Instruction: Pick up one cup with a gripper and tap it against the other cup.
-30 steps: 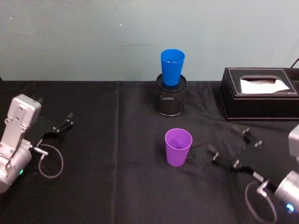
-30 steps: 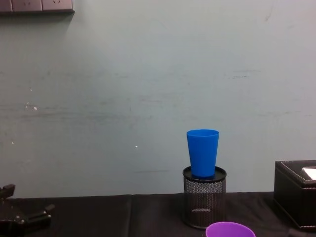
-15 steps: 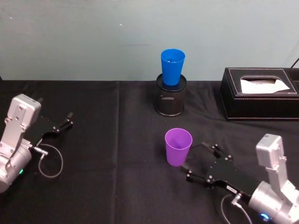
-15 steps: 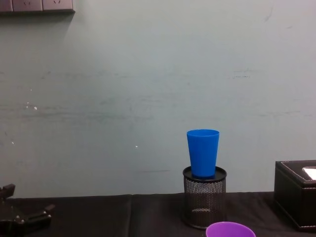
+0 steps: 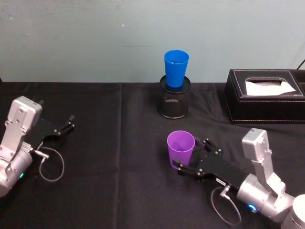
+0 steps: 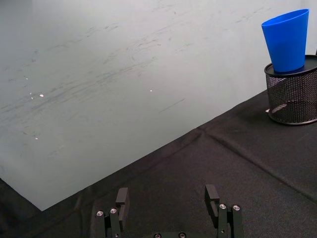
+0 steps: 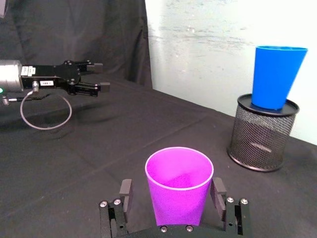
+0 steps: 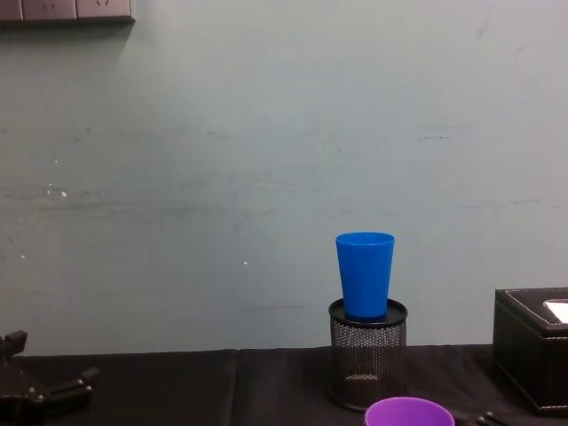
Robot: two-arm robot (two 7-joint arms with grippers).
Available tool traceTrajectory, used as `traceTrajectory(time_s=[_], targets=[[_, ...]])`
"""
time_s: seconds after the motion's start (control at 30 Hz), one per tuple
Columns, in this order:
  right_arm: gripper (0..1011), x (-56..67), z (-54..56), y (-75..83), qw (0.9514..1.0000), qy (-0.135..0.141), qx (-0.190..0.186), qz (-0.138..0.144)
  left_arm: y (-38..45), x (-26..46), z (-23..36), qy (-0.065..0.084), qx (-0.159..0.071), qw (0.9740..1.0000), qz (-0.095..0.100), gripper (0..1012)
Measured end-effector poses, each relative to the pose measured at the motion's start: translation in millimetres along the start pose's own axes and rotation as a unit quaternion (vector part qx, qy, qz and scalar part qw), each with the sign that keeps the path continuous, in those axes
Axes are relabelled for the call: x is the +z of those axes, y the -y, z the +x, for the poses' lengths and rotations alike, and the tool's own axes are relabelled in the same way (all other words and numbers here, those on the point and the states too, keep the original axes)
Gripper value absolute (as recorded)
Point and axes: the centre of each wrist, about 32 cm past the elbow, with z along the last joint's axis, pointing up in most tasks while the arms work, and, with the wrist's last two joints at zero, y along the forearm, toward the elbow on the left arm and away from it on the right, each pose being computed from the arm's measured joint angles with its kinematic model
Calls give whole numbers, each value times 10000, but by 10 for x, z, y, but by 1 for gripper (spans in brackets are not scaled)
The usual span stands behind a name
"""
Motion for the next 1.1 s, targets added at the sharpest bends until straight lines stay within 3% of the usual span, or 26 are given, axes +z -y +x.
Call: traceTrajectory(time_s=[0.47, 1.03, 1.1], targets=[[1003, -46, 50, -247, 9999, 31, -95, 121, 0, 0, 0, 0, 0, 10000, 0, 1000], [1003, -65, 50, -328, 9998, -100, -142, 113, 0, 0, 0, 0, 0, 10000, 0, 1000], [965, -66, 50, -327, 9998, -96, -141, 112, 0, 0, 0, 0, 0, 10000, 0, 1000]])
